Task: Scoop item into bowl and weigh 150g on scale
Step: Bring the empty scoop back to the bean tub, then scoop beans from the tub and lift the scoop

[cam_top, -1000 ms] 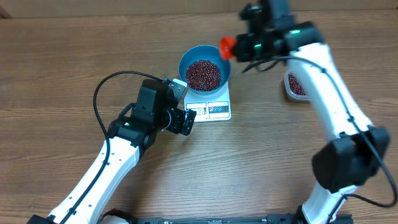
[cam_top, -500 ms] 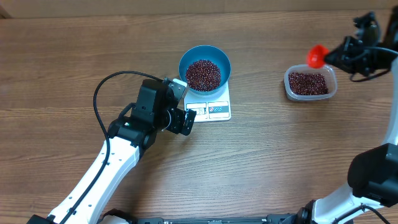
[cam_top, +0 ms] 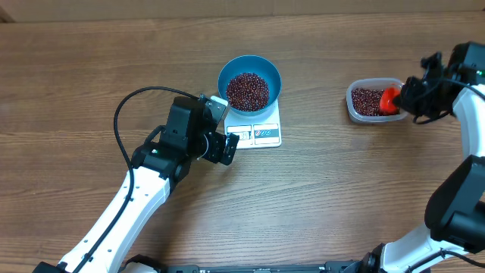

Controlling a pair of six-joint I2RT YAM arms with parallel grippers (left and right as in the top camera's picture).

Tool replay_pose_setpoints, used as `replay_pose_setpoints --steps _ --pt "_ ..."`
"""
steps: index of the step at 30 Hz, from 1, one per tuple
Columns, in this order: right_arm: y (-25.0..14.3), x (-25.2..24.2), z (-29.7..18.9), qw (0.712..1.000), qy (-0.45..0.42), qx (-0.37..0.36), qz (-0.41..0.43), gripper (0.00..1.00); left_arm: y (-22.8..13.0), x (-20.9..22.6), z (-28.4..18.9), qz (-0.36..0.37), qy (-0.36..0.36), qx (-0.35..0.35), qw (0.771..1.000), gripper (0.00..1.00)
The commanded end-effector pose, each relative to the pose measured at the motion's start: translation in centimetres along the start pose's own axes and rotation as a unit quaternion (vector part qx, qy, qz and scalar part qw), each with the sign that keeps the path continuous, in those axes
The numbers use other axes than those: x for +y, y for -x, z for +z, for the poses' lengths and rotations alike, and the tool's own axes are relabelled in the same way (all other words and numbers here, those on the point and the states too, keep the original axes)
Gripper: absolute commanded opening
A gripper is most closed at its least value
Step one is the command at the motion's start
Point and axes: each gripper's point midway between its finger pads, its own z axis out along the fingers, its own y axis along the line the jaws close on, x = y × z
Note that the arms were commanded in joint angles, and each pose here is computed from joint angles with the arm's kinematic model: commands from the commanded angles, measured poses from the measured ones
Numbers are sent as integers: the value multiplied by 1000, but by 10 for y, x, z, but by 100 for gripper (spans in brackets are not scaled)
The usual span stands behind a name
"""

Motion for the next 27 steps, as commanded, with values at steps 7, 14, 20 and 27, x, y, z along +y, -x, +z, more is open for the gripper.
replay_pose_setpoints --steps 7,14,20,27 --pt "-2 11 25 999 -1 -31 -44 4 1 1 -5 -5 3 -8 1000 100" --pt "-18 26 46 998 2 7 -61 4 1 1 -5 -5 3 -8 1000 99" --pt "-31 45 45 996 74 34 -46 4 1 1 -5 -5 3 -8 1000 100" --pt "-27 43 36 991 133 32 -2 4 1 1 -5 -5 3 -8 1000 100"
